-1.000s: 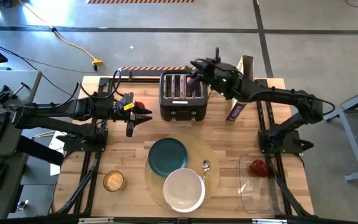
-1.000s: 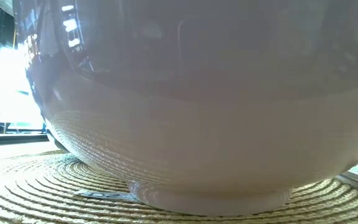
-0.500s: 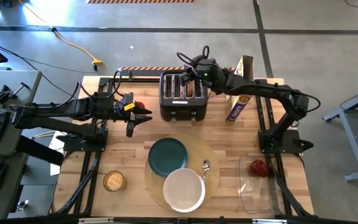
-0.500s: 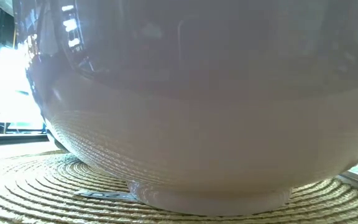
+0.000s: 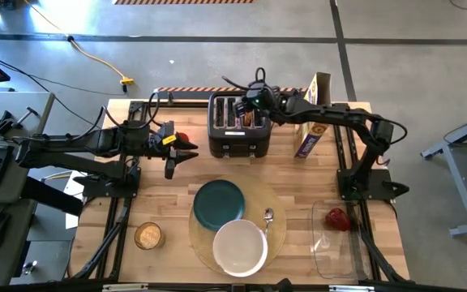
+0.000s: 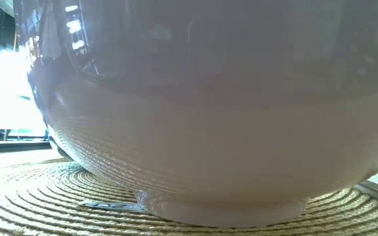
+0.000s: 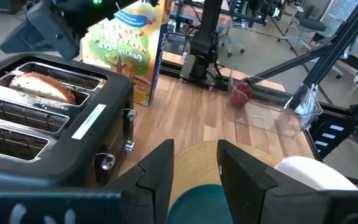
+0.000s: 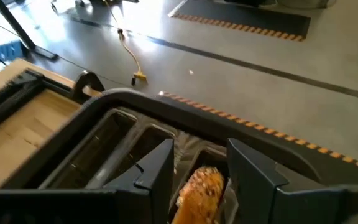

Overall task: Arrange a breakfast setting
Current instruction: Put the bagel on the green plate

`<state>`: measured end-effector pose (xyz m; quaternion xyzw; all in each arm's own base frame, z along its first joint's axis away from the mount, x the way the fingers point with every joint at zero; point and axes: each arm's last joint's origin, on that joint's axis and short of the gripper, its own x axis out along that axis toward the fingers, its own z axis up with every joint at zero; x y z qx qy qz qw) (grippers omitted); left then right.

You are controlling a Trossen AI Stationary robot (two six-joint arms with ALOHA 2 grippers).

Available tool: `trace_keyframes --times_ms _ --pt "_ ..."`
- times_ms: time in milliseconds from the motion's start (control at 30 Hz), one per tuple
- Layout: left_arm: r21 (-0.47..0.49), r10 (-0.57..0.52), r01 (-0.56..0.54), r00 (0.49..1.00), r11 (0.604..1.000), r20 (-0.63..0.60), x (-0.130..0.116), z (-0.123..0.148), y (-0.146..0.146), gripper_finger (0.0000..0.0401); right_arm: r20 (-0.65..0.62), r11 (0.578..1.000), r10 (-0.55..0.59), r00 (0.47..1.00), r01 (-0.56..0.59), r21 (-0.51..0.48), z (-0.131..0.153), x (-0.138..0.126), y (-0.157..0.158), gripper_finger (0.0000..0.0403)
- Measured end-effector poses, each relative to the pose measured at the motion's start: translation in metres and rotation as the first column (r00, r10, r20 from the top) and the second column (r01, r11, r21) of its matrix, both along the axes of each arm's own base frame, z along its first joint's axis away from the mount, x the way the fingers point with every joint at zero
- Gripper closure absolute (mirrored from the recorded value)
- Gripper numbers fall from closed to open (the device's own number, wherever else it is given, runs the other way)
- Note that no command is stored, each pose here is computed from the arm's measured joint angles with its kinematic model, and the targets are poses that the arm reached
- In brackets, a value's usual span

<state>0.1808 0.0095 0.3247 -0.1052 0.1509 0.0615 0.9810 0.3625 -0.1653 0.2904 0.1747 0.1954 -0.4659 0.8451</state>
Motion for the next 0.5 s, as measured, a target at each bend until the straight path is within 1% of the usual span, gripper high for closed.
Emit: trace_keyframes --times_ms 233,500 --pt "0.0 0.0 0.0 1.0 1.0 0.0 0.0 0.0 0.0 0.0289 -0.056 0.999 -0.016 0.998 0.018 0.047 -0.015 0.001 -0.001 0.0268" --pt "0.0 0.004 -0.004 1.0 1.0 0.0 0.0 0.0 0.0 0.0289 -0.064 0.996 -0.034 0.997 0.04 0.085 -0.02 0.001 0.0 0.0268"
